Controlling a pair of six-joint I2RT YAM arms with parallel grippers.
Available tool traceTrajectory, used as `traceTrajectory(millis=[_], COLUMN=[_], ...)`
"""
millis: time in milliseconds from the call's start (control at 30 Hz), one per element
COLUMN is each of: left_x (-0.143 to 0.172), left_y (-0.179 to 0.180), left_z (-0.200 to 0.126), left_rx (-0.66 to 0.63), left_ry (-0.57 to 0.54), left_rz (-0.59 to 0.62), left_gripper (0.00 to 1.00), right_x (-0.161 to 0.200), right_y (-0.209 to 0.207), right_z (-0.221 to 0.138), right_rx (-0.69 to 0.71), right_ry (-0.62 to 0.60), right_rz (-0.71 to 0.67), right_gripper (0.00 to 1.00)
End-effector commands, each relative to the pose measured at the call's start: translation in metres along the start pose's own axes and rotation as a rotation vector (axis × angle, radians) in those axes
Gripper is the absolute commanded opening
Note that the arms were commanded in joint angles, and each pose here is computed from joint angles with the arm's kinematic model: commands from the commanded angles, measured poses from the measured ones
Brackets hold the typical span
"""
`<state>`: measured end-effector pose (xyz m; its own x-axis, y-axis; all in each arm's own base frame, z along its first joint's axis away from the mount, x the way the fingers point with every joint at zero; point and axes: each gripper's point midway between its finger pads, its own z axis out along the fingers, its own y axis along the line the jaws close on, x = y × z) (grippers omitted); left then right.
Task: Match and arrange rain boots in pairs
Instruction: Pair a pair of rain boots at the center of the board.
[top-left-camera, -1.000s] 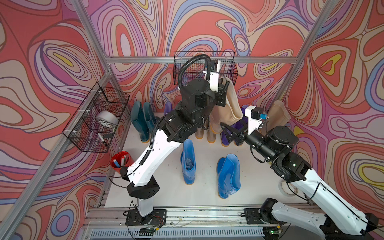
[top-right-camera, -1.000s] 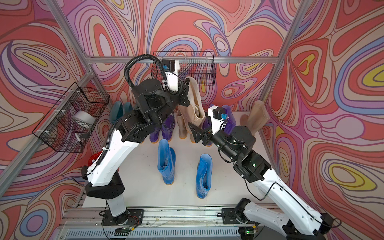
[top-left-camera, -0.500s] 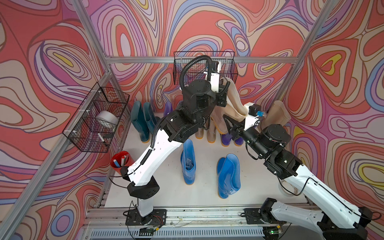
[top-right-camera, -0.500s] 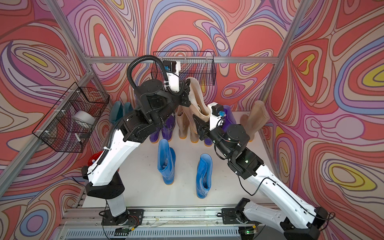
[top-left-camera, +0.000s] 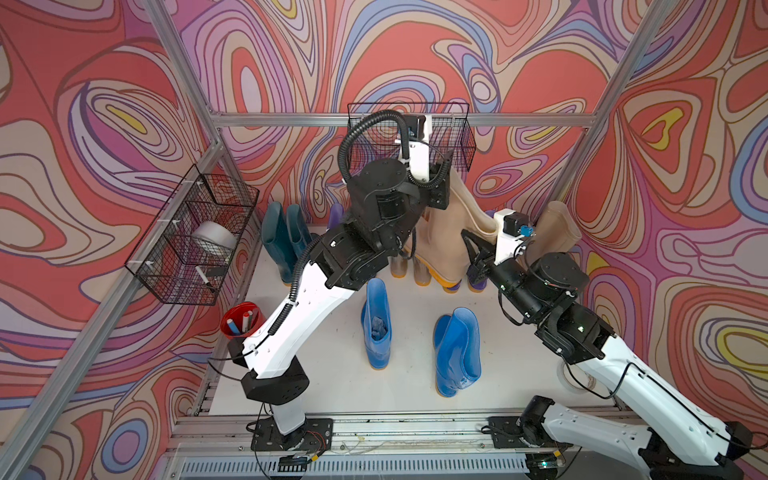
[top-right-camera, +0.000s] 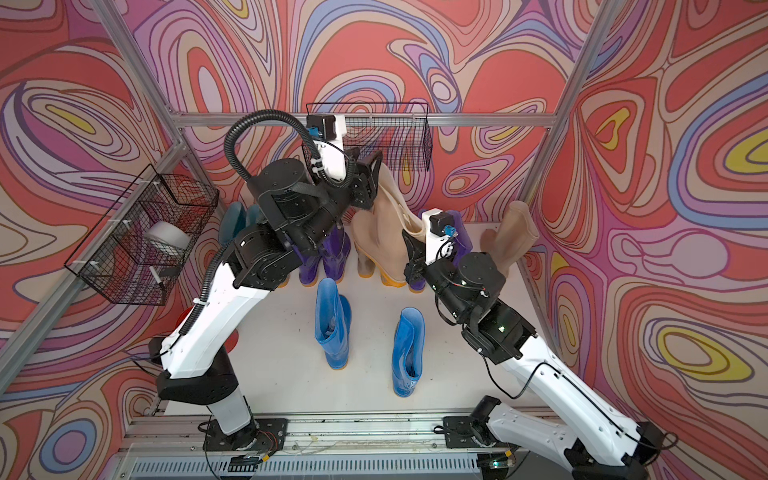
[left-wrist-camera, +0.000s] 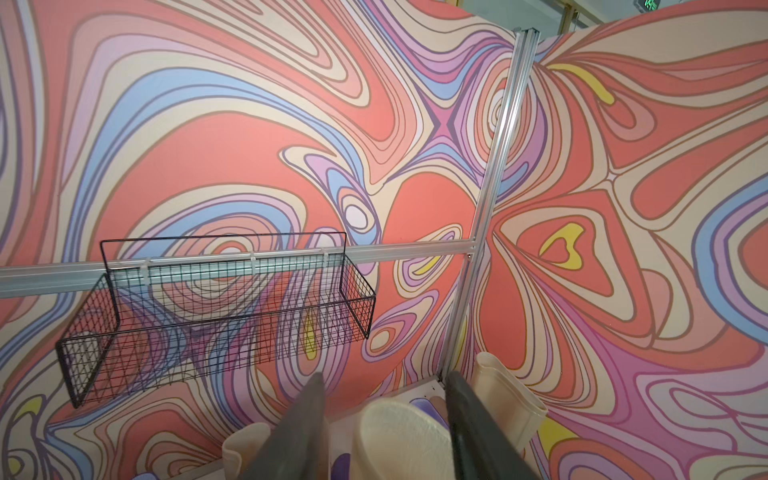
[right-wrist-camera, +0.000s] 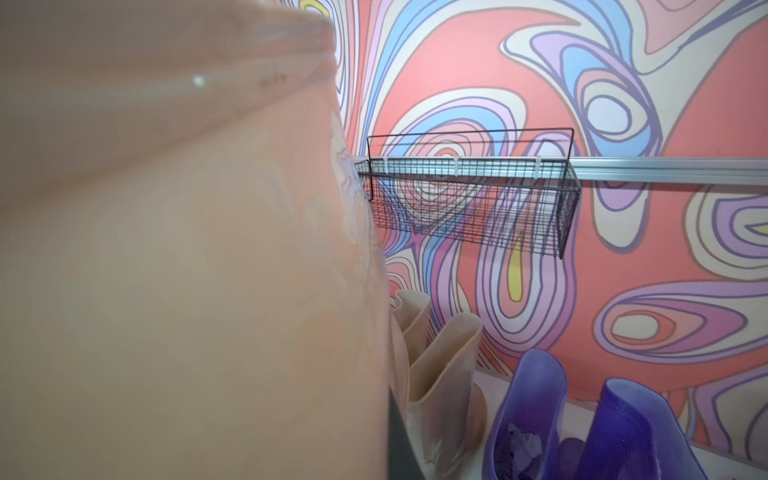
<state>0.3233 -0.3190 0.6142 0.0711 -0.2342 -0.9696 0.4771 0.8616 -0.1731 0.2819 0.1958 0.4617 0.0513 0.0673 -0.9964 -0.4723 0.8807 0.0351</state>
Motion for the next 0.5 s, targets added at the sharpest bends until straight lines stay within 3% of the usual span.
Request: traceTrajectory(millis=[0,467], left_x=[-0.038,-0.016], left_y=[0.021,0.055], left_z=[-0.025,-0.081], left_rx=[-0.057,-0.085], left_ry=[-0.103,-0.062], left_rz=[-0.002,0.013], left_gripper=[0.52,0.50], right_x=[-0.055,-0.098], right_y=[-0.018,-0.067], right_z=[-0.022,-0.057], right_rx=[0.081,0.363], right_ry=[-0.159,-0.225], right_rz=[0.001,-0.118], right_gripper=[0.07,0.06])
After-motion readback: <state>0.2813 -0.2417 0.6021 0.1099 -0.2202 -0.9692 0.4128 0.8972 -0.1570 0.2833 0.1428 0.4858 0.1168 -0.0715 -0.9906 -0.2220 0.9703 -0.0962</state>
